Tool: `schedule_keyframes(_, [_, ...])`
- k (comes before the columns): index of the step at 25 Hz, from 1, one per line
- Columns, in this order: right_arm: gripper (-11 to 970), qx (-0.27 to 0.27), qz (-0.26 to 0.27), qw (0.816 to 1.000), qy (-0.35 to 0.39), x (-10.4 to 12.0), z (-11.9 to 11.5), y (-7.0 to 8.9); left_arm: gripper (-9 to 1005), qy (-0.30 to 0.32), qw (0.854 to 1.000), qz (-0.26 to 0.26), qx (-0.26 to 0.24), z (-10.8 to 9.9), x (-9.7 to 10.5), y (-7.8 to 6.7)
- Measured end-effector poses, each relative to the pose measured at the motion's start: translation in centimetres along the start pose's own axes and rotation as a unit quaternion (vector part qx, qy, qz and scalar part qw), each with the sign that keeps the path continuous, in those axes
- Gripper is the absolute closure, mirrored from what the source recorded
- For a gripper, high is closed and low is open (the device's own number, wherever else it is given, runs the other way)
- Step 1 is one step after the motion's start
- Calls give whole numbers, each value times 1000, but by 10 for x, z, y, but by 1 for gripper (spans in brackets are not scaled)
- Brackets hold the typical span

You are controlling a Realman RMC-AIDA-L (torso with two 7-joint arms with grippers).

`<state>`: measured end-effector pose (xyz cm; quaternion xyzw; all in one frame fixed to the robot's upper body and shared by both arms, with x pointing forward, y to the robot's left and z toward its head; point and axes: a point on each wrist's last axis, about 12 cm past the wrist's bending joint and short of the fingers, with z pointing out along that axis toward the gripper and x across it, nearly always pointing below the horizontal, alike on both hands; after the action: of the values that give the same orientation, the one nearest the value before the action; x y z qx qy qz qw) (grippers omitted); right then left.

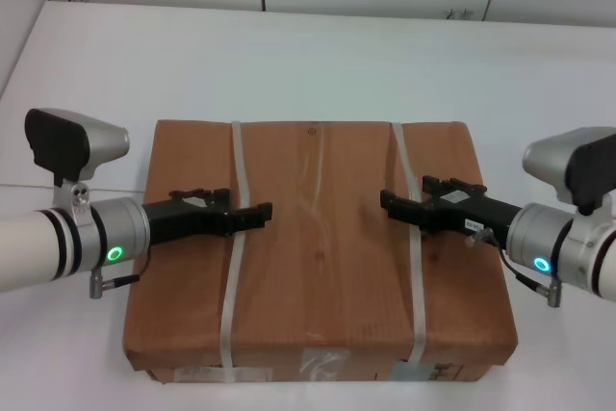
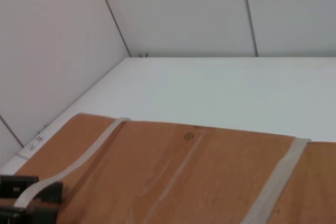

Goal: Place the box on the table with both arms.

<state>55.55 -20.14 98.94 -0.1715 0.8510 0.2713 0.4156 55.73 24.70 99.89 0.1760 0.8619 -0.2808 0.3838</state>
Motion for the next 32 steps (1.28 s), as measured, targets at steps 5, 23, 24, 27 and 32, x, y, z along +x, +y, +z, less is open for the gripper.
schedule_keyframes(5, [106,-4,29,999,-33,8,-11,-3,144,-3,1000,-7,-1,0,-1,1])
schedule_keyframes(23, [104,-160,-124,966,-162,-16,-68,-4,151,-193,961,107,164,-59,-14,-17])
schedule_keyframes(24, [104,-178,-138,961,-163,-19,-71,-2,151,-196,953,126,196,-67,-16,-19])
schedule_keyframes(27, [104,-256,-189,936,-153,-31,-79,7,152,-183,936,158,256,-82,-19,-22])
schedule_keyframes(32, [105,-317,-215,913,-139,-42,-83,16,153,-168,919,178,310,-94,-21,-26])
